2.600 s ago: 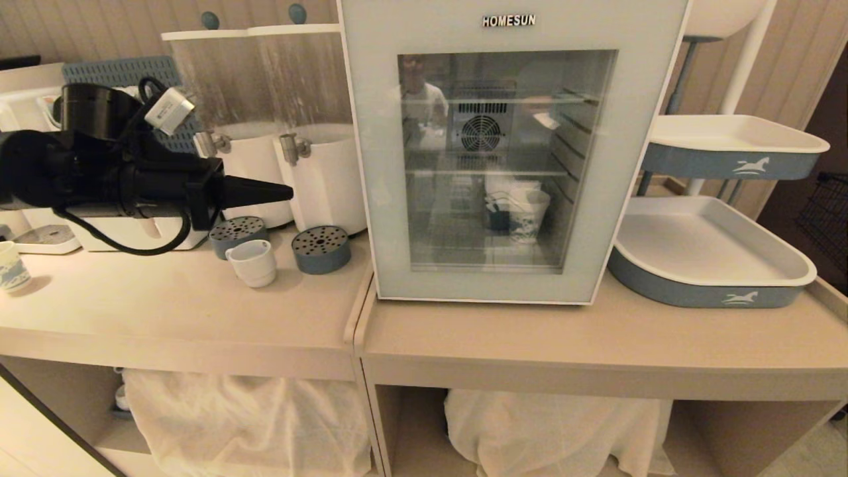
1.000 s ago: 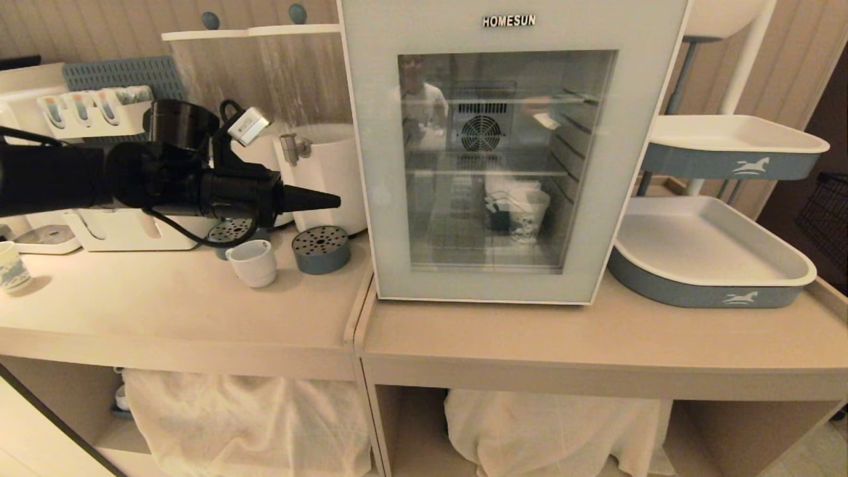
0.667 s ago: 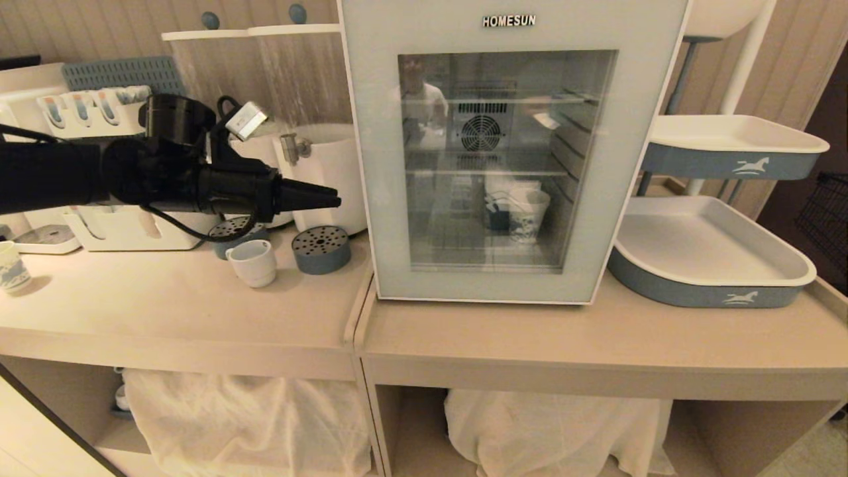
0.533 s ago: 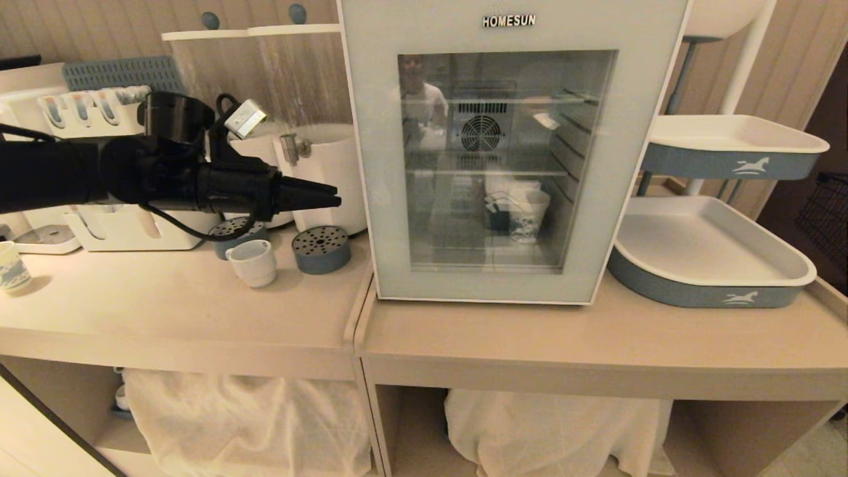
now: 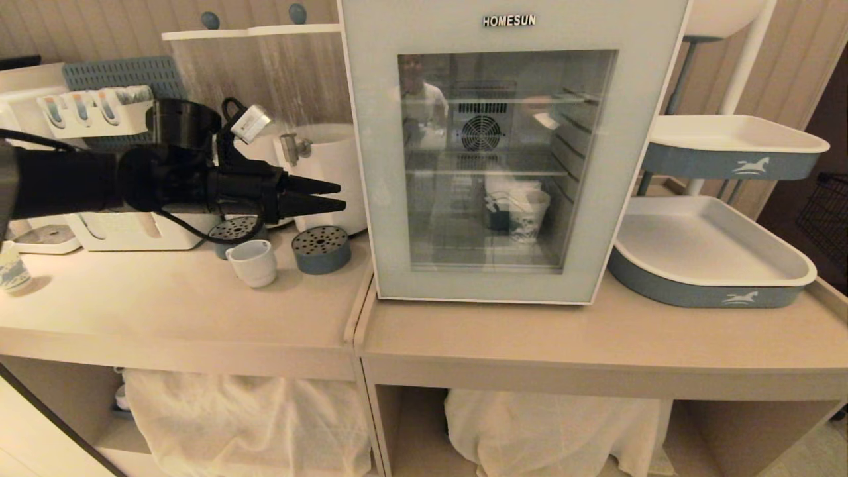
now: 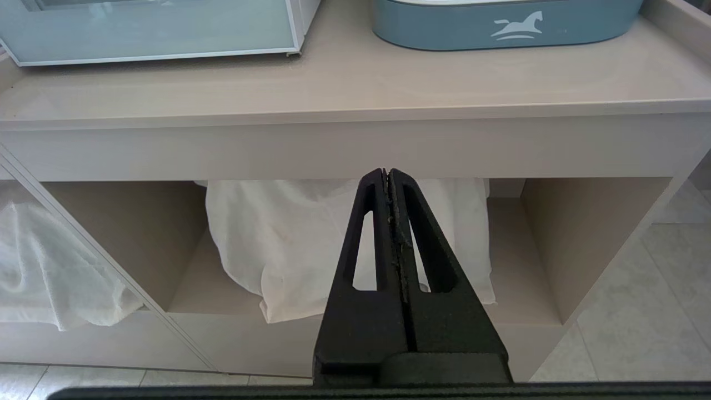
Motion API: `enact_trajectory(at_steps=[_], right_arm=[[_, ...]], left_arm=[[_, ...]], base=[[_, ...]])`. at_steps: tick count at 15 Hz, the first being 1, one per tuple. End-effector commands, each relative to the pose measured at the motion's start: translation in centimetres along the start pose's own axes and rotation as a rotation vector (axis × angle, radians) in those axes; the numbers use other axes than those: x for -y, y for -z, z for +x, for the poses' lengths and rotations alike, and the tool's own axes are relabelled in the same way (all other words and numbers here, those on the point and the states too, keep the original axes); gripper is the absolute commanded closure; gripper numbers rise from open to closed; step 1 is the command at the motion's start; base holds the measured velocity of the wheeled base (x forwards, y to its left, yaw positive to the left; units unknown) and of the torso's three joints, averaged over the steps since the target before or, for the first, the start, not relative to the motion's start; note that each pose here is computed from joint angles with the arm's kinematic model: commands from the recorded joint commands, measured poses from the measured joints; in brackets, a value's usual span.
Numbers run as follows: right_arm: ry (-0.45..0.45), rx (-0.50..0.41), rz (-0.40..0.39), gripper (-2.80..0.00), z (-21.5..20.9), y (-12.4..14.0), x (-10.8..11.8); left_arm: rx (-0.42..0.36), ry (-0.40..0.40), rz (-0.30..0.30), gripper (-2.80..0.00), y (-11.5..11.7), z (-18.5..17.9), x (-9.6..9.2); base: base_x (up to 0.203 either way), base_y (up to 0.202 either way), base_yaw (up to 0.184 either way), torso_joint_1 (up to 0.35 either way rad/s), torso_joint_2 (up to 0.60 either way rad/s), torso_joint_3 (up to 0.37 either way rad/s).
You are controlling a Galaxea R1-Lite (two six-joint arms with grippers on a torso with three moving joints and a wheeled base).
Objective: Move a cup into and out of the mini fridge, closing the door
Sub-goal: Open the freezer door
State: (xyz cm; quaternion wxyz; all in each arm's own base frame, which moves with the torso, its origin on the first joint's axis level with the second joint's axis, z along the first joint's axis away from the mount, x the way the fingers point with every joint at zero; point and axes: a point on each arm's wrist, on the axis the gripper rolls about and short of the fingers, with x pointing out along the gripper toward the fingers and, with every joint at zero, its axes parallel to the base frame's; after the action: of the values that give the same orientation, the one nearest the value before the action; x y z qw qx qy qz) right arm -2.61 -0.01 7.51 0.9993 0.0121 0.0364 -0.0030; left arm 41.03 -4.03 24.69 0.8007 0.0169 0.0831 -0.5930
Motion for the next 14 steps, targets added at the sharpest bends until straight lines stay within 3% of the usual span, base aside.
enact_trajectory(at_steps=[1,5,14], right_arm=[[0.000,-0.002,0.000,0.00,0.0,0.0,0.0],[0.001,-0.002,0.000,0.00,0.0,0.0,0.0],[0.000,-0.002,0.000,0.00,0.0,0.0,0.0]], left_arm=[[0.000,0.024,-0.013,-2.80,0.6,0.4,-0.3],[0.014,0.094,-0.021,-2.80,0.6,1.2,0.2],[0.004,0.126,-0.023,-2.80,1.3,2.7,0.3]], base=[[0.000,0.000,0.000,0.000,0.00,0.000],[0.000,0.000,0.000,0.000,0.00,0.000],[0.000,0.000,0.000,0.000,0.00,0.000]])
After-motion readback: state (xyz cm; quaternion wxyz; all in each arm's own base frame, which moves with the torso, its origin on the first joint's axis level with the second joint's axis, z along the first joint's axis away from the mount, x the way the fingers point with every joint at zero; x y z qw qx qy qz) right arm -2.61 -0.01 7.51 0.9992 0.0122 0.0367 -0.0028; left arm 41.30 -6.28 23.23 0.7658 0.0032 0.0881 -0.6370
